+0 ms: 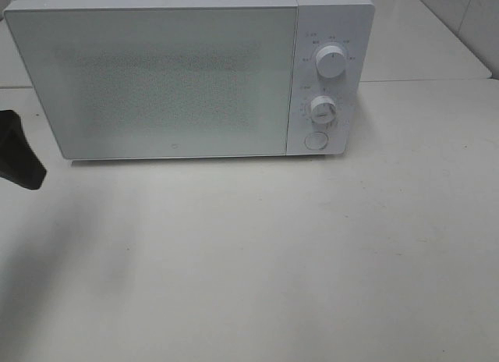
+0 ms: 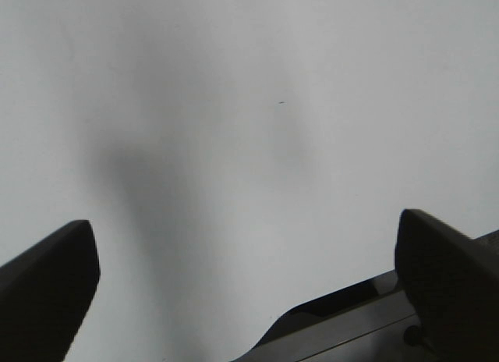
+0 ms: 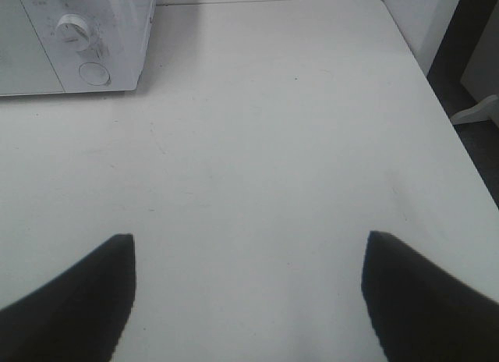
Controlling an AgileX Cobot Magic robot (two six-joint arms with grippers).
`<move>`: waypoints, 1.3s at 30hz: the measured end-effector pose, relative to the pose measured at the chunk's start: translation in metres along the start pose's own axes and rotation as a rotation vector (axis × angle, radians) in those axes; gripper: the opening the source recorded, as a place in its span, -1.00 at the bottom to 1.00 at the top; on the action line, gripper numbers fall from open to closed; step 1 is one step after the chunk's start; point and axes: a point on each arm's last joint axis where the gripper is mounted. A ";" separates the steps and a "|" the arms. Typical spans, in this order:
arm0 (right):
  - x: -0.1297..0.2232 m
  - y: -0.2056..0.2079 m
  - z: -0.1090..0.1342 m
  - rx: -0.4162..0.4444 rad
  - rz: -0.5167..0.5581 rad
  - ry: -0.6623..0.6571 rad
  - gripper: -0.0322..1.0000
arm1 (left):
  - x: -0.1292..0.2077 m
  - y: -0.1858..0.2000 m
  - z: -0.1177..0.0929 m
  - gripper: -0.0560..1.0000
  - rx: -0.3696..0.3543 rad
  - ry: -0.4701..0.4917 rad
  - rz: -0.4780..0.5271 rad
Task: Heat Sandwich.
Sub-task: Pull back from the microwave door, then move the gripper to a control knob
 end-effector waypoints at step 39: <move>0.000 0.000 0.000 0.000 0.000 0.000 0.55 | 0.157 0.096 -0.009 0.94 -0.367 0.081 -0.475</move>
Point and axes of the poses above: a point on each arm's last joint axis where the gripper is mounted, y pointing back along that axis away from the gripper, z along the wrist's bending axis when the last joint is at zero, x = y × z, and after that the axes turned 5 degrees about -y, right-handed
